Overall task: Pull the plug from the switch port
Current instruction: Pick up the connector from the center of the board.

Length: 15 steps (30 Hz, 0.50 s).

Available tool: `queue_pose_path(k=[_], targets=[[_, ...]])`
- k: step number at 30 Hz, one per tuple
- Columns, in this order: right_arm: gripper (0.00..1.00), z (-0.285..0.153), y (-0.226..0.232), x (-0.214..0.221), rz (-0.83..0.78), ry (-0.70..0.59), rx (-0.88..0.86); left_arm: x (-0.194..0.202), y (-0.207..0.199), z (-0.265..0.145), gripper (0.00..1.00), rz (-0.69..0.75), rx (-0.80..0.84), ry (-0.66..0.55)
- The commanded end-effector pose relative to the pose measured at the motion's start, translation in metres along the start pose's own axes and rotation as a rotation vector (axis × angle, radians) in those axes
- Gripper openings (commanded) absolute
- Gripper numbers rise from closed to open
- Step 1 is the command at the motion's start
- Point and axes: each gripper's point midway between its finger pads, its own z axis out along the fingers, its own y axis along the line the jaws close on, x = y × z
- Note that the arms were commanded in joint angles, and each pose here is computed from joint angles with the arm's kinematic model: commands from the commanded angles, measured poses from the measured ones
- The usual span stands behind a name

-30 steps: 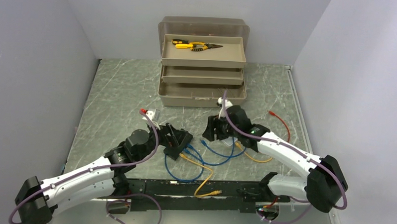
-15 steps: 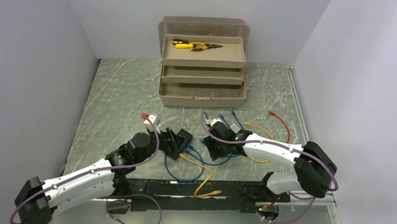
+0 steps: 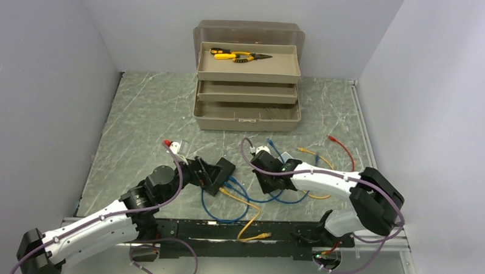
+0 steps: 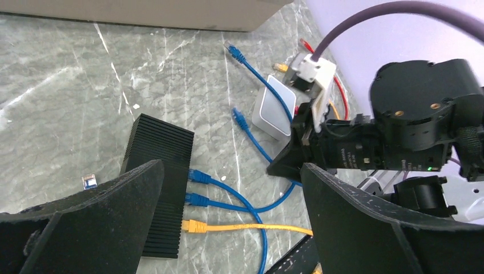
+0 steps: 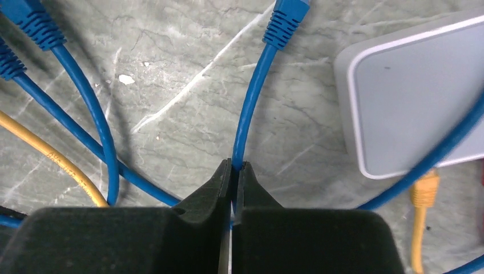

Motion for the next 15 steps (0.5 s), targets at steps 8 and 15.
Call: queue_pose_path(k=[8, 15], targets=[[0.0, -0.151, 0.006, -0.144, 0.134, -0.572, -0.12, -0.077, -0.045, -0.019, 0.99, 0.065, 0.107, -0.203], [0.0, -0.22, 0.022, -0.202, 0.32, -0.836, -0.426, -0.125, -0.118, -0.035, 0.97, 0.199, 0.365, -0.284]])
